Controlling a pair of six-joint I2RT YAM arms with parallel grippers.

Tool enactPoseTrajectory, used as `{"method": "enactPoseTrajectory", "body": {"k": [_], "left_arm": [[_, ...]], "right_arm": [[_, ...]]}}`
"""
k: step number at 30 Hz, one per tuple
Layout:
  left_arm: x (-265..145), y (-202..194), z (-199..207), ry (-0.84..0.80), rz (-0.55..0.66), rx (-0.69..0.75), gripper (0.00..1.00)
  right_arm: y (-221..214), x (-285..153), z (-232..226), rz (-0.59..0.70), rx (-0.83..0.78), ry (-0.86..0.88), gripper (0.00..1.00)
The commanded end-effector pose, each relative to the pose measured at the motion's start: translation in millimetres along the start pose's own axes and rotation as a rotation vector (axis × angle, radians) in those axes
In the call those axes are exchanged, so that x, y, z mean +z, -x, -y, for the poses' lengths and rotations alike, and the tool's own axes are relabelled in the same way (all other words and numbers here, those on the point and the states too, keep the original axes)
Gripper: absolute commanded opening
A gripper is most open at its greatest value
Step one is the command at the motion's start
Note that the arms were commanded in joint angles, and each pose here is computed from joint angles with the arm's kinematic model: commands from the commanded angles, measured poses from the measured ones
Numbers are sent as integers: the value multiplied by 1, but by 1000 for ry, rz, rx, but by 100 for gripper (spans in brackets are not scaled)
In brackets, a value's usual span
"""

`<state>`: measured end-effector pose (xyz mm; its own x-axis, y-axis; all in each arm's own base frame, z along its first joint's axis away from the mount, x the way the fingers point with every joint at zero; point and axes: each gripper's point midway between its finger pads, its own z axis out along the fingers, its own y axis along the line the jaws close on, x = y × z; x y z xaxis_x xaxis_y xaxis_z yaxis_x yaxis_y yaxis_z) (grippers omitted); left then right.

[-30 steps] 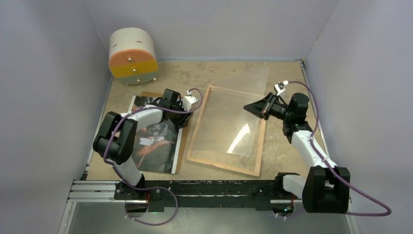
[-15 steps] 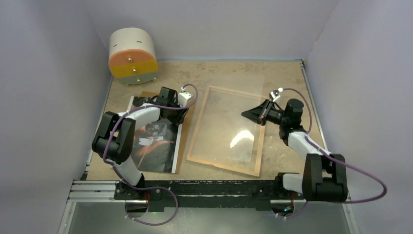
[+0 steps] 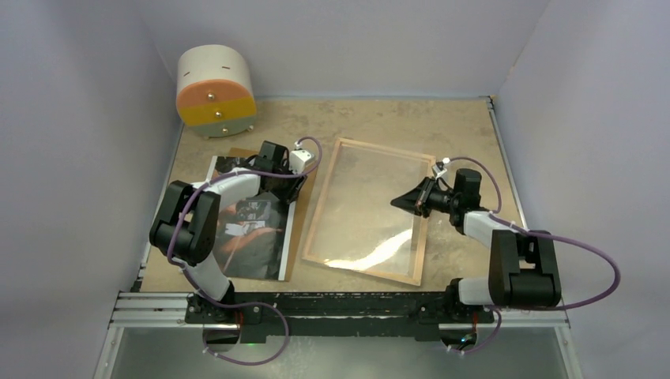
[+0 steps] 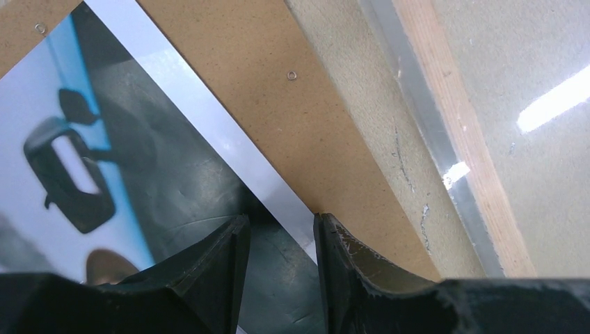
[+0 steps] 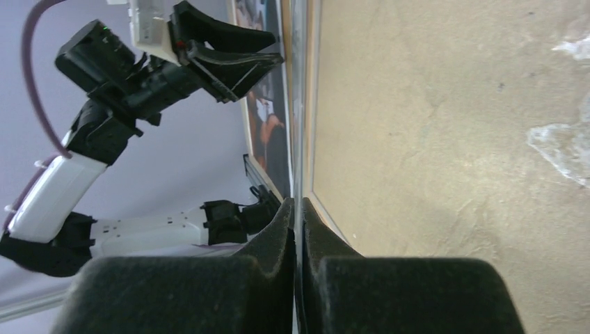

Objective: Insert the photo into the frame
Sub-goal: Place the photo frame item in the photo frame.

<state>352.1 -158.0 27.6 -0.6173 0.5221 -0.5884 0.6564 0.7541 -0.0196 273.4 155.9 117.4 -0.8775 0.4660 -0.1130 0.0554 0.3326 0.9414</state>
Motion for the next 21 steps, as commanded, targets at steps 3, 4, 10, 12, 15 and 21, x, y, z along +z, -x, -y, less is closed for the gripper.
{"method": "enactPoseTrajectory", "body": {"k": [3,4,10,12,15,21], "left_arm": [[-3,17,7,-12,41,43,42],[-3,17,7,-13,40,43,42],[-1,16,9,-24,35,44,42],[-1,15,10,-25,34,43,42],[1,14,10,-27,32,44,42],[2,14,10,-31,30,47,42]], "right_arm": [[13,4,13,18,-80,-78,0],[16,5,13,19,-86,-88,0],[25,7,16,33,-96,-118,0],[28,6,17,42,-104,-134,0],[29,5,19,48,-104,-156,0],[30,3,28,62,-104,-199,0]]}}
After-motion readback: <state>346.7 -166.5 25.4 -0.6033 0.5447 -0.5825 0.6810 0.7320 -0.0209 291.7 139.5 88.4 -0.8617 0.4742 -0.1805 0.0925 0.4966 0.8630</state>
